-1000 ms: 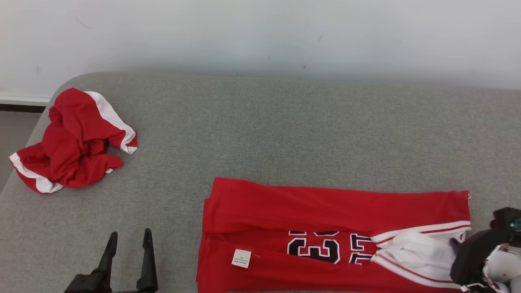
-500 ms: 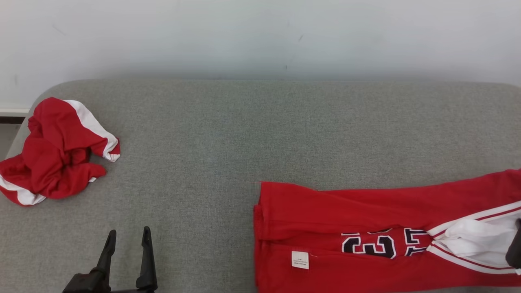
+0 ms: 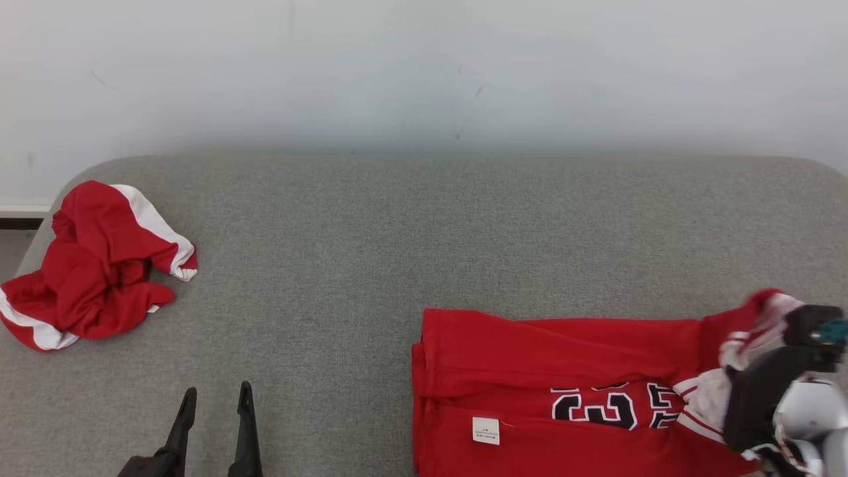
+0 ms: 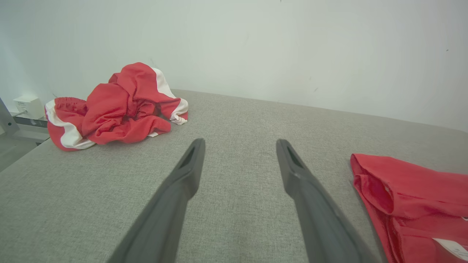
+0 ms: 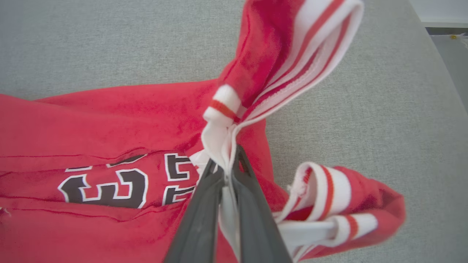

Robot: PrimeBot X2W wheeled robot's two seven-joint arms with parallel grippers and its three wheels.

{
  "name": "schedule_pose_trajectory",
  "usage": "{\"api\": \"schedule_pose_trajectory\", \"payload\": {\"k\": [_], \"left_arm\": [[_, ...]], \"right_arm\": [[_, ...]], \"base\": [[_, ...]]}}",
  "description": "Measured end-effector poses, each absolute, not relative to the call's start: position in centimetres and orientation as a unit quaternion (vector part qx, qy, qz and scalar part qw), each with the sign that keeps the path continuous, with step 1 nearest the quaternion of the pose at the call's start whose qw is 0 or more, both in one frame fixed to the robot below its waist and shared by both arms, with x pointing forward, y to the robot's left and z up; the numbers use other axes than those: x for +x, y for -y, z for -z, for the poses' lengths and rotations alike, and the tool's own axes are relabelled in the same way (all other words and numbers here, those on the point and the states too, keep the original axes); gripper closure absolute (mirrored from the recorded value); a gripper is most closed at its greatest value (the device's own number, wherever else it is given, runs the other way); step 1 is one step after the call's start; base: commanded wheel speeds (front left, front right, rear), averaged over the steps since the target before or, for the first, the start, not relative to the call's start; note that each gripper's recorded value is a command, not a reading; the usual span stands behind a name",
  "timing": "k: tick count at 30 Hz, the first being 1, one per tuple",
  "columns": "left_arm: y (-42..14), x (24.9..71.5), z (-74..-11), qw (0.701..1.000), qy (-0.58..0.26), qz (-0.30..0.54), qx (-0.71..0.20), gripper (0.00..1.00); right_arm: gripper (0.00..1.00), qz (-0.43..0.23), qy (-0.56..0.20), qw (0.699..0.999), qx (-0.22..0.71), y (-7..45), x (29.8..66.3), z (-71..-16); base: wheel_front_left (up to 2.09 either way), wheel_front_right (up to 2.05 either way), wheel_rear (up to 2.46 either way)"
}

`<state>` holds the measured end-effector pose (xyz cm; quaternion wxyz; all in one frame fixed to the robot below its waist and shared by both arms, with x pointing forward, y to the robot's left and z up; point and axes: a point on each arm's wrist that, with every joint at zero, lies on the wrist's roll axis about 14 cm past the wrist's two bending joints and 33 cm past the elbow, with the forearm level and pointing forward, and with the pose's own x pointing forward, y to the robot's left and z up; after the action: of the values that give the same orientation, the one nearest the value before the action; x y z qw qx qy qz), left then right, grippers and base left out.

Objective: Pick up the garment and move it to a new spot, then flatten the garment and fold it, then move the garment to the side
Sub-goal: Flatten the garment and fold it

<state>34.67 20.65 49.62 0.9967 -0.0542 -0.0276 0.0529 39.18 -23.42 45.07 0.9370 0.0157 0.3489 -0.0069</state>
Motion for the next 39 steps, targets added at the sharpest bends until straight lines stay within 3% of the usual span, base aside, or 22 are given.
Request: {"api": "schedule_pose_trajectory", "payload": {"k": [13,30,31,32,33,39], "left_arm": [[-20.8,34.1,-50.0,0.996,0.033,-0.059,-0.058,0.00],[-21.6,33.1,-49.3,0.995,0.023,-0.076,-0.063,0.00],[-21.6,33.1,-49.3,0.995,0.023,-0.076,-0.063,0.00],[-21.6,33.1,-49.2,0.995,0.023,-0.076,-0.063,0.00],[-21.6,33.1,-49.2,0.995,0.023,-0.076,-0.063,0.00],[-21.4,33.0,-49.7,0.995,0.031,-0.071,-0.063,0.00]], "right_arm": [[1.00,-0.219,-0.344,0.912,-0.040,7.9,38.8,-46.0],[0.98,-0.314,-0.364,0.875,-0.056,-0.6,39.2,-43.7],[0.55,-0.315,-0.363,0.875,-0.056,-0.7,39.2,-43.6],[0.55,-0.315,-0.360,0.876,-0.055,-0.7,39.3,-43.7],[0.00,-0.315,-0.355,0.879,-0.048,-0.8,39.5,-43.9],[0.00,-0.325,-0.297,0.898,0.031,-1.9,40.3,-46.8]], "base": [[0.00,0.00,0.00],[0.00,0.00,0.00],[0.00,0.00,0.00],[0.00,0.00,0.00],[0.00,0.00,0.00],[0.00,0.00,0.00]]}}
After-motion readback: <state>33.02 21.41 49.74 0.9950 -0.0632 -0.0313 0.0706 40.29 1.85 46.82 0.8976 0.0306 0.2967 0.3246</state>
